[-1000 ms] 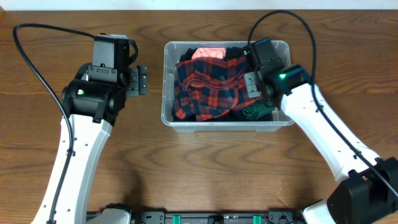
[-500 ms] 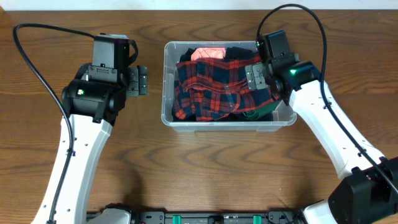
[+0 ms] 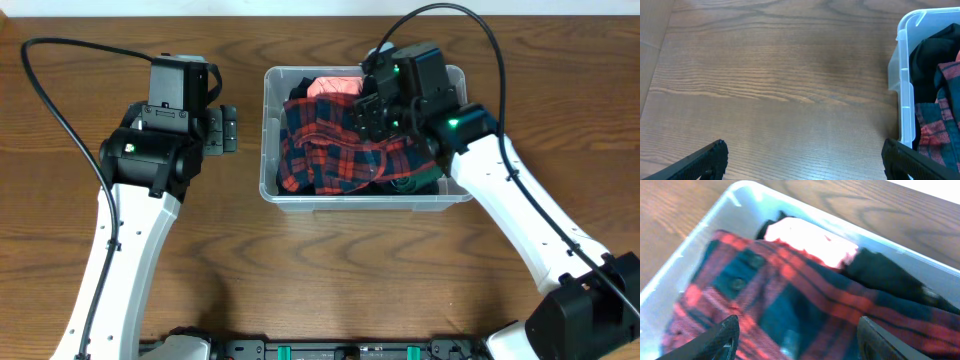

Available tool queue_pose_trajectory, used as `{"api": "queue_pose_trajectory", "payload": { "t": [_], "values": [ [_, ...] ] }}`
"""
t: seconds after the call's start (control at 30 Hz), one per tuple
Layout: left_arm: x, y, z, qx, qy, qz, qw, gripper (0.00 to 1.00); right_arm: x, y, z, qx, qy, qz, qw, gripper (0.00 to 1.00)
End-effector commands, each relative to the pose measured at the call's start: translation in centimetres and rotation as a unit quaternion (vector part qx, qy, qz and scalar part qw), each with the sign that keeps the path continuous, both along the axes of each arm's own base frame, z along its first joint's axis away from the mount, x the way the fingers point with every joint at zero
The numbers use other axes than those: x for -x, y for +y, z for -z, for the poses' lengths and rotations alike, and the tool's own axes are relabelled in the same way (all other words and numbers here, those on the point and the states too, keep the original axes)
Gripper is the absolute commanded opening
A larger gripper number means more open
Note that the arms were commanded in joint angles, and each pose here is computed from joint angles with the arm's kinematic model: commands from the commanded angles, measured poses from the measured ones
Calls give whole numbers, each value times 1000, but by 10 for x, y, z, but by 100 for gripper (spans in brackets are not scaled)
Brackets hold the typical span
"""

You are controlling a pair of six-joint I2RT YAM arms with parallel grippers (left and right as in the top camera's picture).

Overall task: Pack container
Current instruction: 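Press and tuck the plaid shirt down into the bin with right gripper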

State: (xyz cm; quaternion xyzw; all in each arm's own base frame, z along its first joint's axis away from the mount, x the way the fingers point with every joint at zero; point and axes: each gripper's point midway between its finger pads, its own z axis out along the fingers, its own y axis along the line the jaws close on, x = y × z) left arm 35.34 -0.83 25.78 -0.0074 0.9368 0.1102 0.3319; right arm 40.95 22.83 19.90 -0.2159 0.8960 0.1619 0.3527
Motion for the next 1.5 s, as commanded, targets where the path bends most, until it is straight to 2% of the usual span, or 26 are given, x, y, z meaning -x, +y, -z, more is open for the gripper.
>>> {"api": "queue_pose_trajectory", "payload": {
  "t": [0.0, 0.23, 0.37, 0.47, 0.6, 0.83, 0.97, 1.07, 1.2, 1.33, 1.47],
  "values": [
    [-1, 3, -7, -7, -7, -2, 1000, 98, 7, 23, 13, -8, 19, -36, 999, 72],
    [-1, 3, -7, -7, -7, -2, 1000, 98, 25, 59, 75, 36, 63, -118, 990, 70],
    [-1, 3, -7, -7, -7, -2, 1000, 98, 25, 53, 123, 84, 101, -105, 986, 70],
    [-1, 3, -7, -7, -7, -2, 1000, 98, 22, 46, 142, 100, 116, -94, 984, 69],
    [-1, 3, -7, -7, -7, -2, 1000, 98, 9, 39, 122, 89, 96, -81, 988, 69],
    [-1, 3, -7, -7, -7, -2, 1000, 98, -21, 5, 20, 65, -13, -19, 998, 74],
    [-1, 3, -7, -7, -7, -2, 1000, 98, -28, -32, -9, 83, -44, 34, 995, 78],
    [-1, 3, -7, -7, -7, -2, 1000, 98, -31, -52, -7, 98, -36, 58, 993, 79],
    [-1, 3, -7, -7, -7, -2, 1000, 98, -34, -74, 19, 116, 4, 76, 990, 78],
    [-1, 3, -7, -7, -7, -2, 1000, 98, -35, -82, 62, 134, 60, 79, 986, 76],
    [-1, 3, -7, -7, -7, -2, 1000, 98, -24, -84, 109, 161, 125, 69, 976, 70]
  ]
}}
